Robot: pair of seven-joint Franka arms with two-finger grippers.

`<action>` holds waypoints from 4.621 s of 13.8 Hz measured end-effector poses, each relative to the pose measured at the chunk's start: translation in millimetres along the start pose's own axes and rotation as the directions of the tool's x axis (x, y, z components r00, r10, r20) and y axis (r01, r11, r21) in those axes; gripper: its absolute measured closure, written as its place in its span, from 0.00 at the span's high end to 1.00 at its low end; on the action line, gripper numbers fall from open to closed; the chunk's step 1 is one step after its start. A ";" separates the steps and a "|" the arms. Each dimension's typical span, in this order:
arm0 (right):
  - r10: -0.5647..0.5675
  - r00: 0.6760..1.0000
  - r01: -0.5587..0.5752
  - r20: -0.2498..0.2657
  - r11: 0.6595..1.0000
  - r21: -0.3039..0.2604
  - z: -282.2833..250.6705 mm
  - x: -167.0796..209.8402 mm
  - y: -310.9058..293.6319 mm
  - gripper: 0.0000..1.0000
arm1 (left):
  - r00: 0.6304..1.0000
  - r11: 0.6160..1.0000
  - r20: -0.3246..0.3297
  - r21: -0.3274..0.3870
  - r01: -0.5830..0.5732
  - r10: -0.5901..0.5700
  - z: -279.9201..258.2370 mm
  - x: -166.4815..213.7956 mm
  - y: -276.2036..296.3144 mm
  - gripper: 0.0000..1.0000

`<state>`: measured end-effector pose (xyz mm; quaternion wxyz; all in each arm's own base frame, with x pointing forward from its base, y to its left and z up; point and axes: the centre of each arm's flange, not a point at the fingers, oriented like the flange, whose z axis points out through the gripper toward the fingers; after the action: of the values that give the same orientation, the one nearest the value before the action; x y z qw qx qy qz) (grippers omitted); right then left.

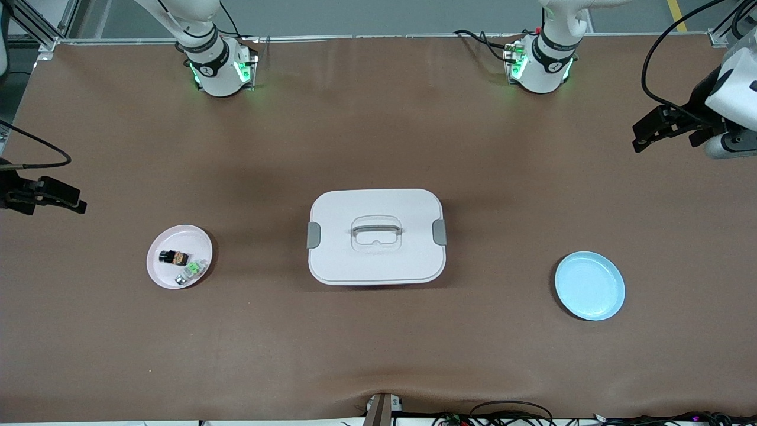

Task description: Transfer orange switch to right arm and place

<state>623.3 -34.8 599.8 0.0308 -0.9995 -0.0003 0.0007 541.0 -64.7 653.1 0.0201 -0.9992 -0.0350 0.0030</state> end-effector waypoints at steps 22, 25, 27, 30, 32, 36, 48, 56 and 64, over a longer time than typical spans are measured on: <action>-0.029 0.999 0.031 0.029 0.996 -0.079 -28.9 -19.5 -24.8 1.00 | 1.000 1.000 -0.002 0.000 -0.001 0.001 -1.4 -1.1 0.6 1.00; -0.021 0.999 0.024 0.027 0.996 -0.085 -29.2 -19.3 -23.0 1.00 | 1.000 1.000 -0.002 0.000 -0.001 0.001 -1.4 -1.1 0.6 1.00; -0.005 1.000 0.007 0.025 0.996 -0.086 -29.3 -19.3 -22.0 1.00 | 1.000 1.000 -0.002 0.000 -0.001 0.001 -1.4 -1.1 0.6 1.00; 0.065 0.998 -0.063 0.018 0.994 -0.092 -29.2 -19.1 -27.4 1.00 | 1.000 1.000 -0.002 0.000 -0.001 0.001 -1.4 -1.1 0.5 1.00; 0.094 0.996 -0.092 0.008 0.989 -0.112 -31.2 -19.8 -32.8 1.00 | 1.000 1.000 -0.002 0.000 -0.001 0.001 -1.5 -1.1 0.4 1.00; 0.108 0.994 -0.107 -0.001 0.985 -0.134 -34.2 -21.6 -40.7 1.00 | 1.000 1.000 -0.002 0.000 0.000 0.000 -1.6 -1.1 -0.2 1.00; 0.177 0.984 -0.177 0.016 0.984 -0.036 -33.8 -24.6 -14.4 1.00 | 1.000 1.000 -0.022 -0.004 0.005 -0.006 -11.0 -0.9 -3.4 1.00; 0.159 0.987 -0.159 0.018 0.987 -0.015 -38.2 -29.4 -19.1 1.00 | 1.000 1.000 -0.022 -0.004 0.005 -0.005 -11.1 -0.9 -3.5 1.00; 0.162 0.986 -0.162 0.023 0.987 -0.015 -36.0 -29.9 -17.2 1.00 | 1.000 1.000 -0.022 -0.004 0.005 -0.005 -11.1 -0.9 -3.6 1.00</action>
<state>593.4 -19.8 636.9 0.0240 -0.9963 0.0807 0.0152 540.0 -61.7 664.3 0.0185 -0.9991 -0.0373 -0.0082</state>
